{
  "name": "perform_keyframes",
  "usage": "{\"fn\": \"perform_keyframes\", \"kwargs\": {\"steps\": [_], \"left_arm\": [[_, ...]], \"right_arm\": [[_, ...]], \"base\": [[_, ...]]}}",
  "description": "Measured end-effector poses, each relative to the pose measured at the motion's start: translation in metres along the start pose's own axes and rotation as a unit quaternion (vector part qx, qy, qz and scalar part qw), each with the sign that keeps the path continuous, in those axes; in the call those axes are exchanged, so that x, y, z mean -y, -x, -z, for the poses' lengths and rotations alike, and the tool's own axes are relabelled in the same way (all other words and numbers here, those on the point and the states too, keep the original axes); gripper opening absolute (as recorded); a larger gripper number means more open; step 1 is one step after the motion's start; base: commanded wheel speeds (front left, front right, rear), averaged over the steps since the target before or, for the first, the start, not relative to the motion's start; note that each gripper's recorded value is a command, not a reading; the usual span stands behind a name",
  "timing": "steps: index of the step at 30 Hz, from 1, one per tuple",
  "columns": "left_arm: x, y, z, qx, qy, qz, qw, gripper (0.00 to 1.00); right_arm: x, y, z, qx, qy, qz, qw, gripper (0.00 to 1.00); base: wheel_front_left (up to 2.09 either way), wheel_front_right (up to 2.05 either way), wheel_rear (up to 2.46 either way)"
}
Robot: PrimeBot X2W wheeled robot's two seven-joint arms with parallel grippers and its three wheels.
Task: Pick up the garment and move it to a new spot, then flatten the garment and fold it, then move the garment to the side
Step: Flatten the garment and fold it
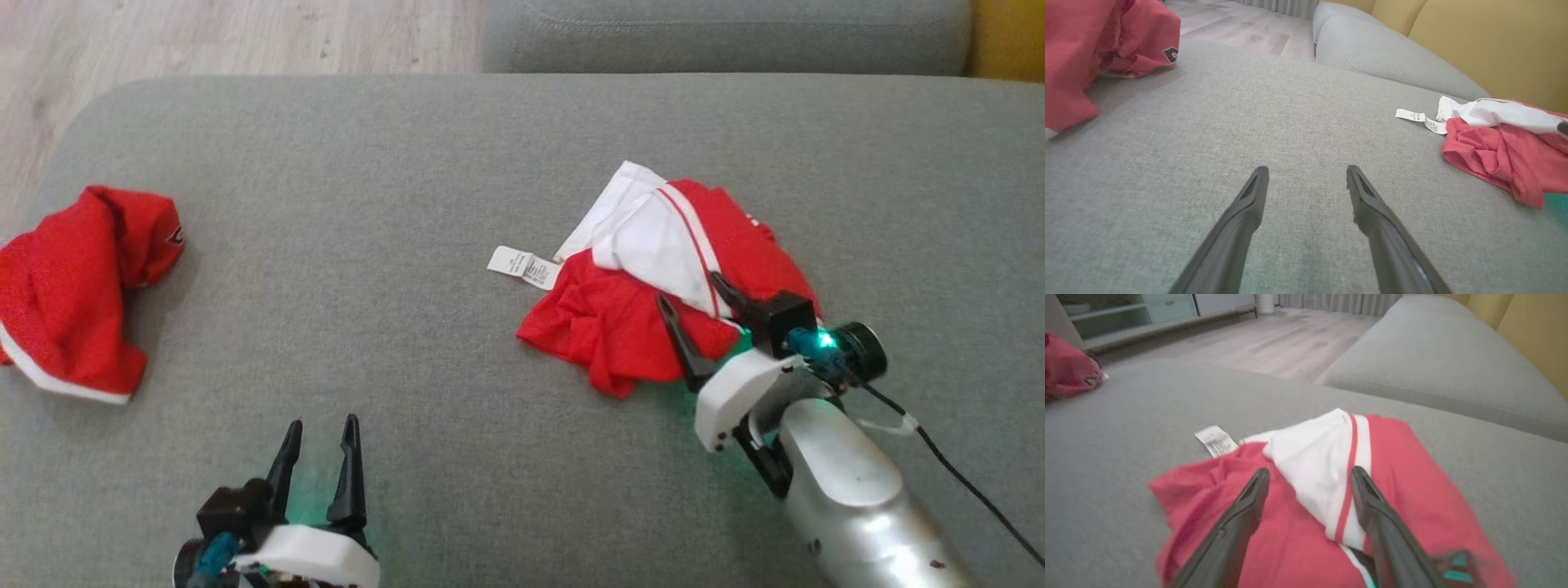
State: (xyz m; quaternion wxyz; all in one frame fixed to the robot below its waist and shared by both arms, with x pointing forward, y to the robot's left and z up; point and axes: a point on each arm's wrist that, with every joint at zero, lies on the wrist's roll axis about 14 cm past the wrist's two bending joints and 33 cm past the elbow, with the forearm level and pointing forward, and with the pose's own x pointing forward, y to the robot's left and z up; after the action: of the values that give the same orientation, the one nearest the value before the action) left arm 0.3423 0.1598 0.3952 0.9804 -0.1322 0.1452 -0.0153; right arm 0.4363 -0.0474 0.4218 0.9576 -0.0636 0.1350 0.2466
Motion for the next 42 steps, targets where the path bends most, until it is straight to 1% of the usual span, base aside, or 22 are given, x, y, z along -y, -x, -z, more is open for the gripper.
{"fn": "perform_keyframes", "kwargs": {"steps": [3,11,17,23,24,25,27,31,34,36,38,40,42], "left_arm": [[-0.004,0.0,0.004,-0.006,0.004,-0.007,1.0,1.0],[-0.005,-0.005,0.005,-0.01,0.014,-0.009,1.0,1.0],[-0.006,-0.006,0.01,-0.018,0.027,-0.012,0.999,1.0],[-0.011,-0.004,0.013,-0.021,0.035,-0.021,0.999,1.0],[-0.012,-0.003,0.013,-0.021,0.037,-0.023,0.999,1.0],[-0.012,-0.003,0.012,-0.02,0.038,-0.025,0.999,1.0],[-0.014,-0.002,0.012,-0.02,0.04,-0.026,0.999,1.0],[-0.015,0.0,0.011,-0.017,0.047,-0.03,0.998,1.0],[-0.016,0.001,0.009,-0.013,0.049,-0.03,0.998,1.0],[-0.017,0.002,0.008,-0.011,0.049,-0.031,0.998,1.0],[-0.017,0.004,0.006,-0.007,0.049,-0.032,0.998,1.0],[-0.019,0.006,0.005,-0.004,0.05,-0.034,0.998,1.0],[-0.02,0.009,0.004,-0.002,0.056,-0.037,0.998,1.0]], "right_arm": [[0.011,-0.002,0.015,-0.029,0.01,0.012,0.999,1.0],[0.021,-0.005,0.024,-0.048,0.023,0.02,0.998,1.0],[0.021,-0.008,0.019,-0.033,0.021,0.019,0.999,1.0],[0.03,-0.013,0.01,-0.024,0.021,0.032,0.999,1.0],[0.032,-0.015,0.006,-0.02,0.022,0.034,0.999,0.98],[0.034,-0.016,0.002,-0.014,0.021,0.036,0.999,0.71],[0.035,-0.018,-0.004,-0.004,0.021,0.038,0.999,0.0],[0.036,-0.02,-0.015,0.011,0.022,0.04,0.999,0.0],[0.034,-0.024,-0.044,0.057,0.015,0.038,0.998,0.0],[0.026,-0.027,-0.077,0.105,0.01,0.024,0.994,0.0],[0.014,-0.029,-0.118,0.163,0.006,0.004,0.987,0.0],[0.003,-0.028,-0.168,0.229,-0.003,-0.018,0.973,0.0],[-0.01,-0.024,-0.221,0.294,-0.006,-0.043,0.955,0.0]], "base": [[0.0,0.0,0.0],[0.0,0.0,0.0],[0.0,0.0,0.0],[0.0,0.0,0.0],[0.0,0.0,0.0],[0.0,0.0,0.0],[0.0,0.0,0.0],[0.0,0.0,0.0],[0.0,0.0,0.0],[0.0,0.0,0.0],[0.0,0.0,0.0],[0.0,0.0,0.0],[0.0,0.0,0.0]]}}
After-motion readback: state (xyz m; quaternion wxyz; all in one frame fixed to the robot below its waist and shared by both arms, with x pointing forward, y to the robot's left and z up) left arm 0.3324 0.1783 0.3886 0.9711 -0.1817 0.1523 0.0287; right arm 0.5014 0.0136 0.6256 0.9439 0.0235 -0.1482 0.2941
